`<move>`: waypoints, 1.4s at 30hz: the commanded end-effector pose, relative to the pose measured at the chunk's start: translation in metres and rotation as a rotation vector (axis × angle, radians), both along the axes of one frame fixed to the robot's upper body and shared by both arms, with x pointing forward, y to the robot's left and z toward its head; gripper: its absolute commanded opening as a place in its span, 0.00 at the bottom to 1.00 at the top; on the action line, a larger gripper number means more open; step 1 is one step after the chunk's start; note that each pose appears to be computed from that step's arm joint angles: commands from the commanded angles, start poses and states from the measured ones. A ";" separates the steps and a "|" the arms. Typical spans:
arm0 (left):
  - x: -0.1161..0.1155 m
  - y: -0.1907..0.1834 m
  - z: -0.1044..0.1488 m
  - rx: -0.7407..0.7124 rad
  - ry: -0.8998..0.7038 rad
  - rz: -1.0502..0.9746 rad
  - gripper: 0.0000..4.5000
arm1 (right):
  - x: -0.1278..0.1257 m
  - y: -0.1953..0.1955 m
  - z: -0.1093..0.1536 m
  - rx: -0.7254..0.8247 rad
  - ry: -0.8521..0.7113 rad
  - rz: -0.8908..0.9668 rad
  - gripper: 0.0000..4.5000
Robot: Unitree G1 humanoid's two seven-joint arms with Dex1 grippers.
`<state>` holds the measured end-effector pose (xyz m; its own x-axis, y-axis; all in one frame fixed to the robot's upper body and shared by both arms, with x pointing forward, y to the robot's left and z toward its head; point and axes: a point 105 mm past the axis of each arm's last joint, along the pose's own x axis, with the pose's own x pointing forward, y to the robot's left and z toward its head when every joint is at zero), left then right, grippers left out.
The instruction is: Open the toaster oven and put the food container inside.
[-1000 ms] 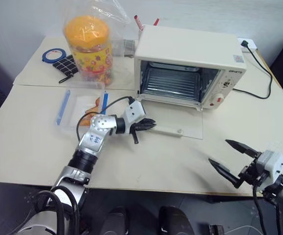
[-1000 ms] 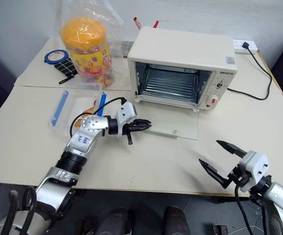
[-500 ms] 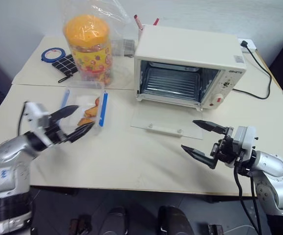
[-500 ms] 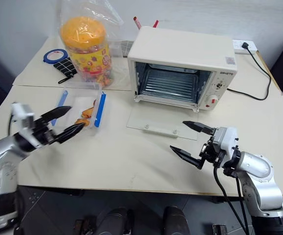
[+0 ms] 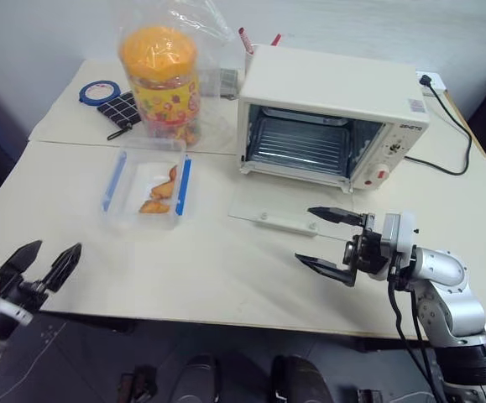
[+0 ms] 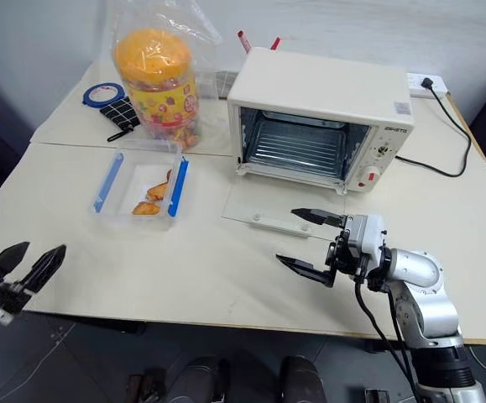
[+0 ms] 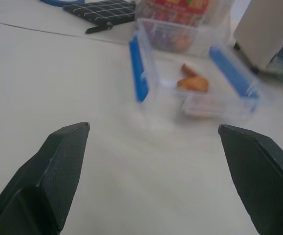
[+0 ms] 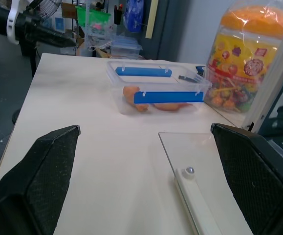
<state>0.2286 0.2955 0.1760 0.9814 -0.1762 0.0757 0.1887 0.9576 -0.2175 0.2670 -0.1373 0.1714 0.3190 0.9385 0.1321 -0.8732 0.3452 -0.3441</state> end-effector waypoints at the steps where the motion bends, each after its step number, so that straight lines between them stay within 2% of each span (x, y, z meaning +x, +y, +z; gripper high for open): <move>1: 0.011 -0.010 0.024 -0.125 0.012 0.043 0.99 | -0.002 -0.001 0.005 -0.002 -0.033 0.012 1.00; 7: 0.027 -0.044 0.023 -0.290 0.308 0.075 0.99 | -0.003 -0.004 0.002 -0.007 -0.021 -0.001 1.00; 10: 0.035 -0.042 0.022 -0.390 0.423 0.227 0.99 | -0.006 -0.004 0.000 -0.009 -0.019 -0.003 1.00; 14: 0.042 -0.049 0.009 -0.407 0.538 0.358 0.99 | -0.007 -0.004 0.000 -0.009 -0.023 -0.017 1.00; 22: 0.075 -0.069 0.001 -0.471 0.631 0.341 0.99 | -0.010 -0.004 0.002 -0.005 -0.032 -0.039 1.00; 27: 0.081 -0.069 -0.013 -0.481 0.684 0.357 0.99 | -0.011 -0.004 0.004 -0.004 -0.036 -0.057 1.00; 32: 0.089 -0.069 -0.014 -0.456 0.679 0.348 0.99 | -0.013 -0.004 0.007 -0.002 -0.039 -0.072 1.00; 35: 0.092 -0.066 -0.013 -0.435 0.678 0.351 0.87 | -0.013 -0.004 0.009 -0.002 -0.041 -0.076 1.00; 42: 0.089 -0.050 -0.014 -0.392 0.693 0.377 0.40 | -0.012 -0.003 0.010 -0.001 -0.042 -0.086 1.00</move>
<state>0.3190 0.2380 0.1569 0.8096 0.0613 -0.5838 -0.4181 0.7584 -0.5001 0.2580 -0.1383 0.1708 0.3961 0.9086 0.1324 -0.8433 0.4171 -0.3390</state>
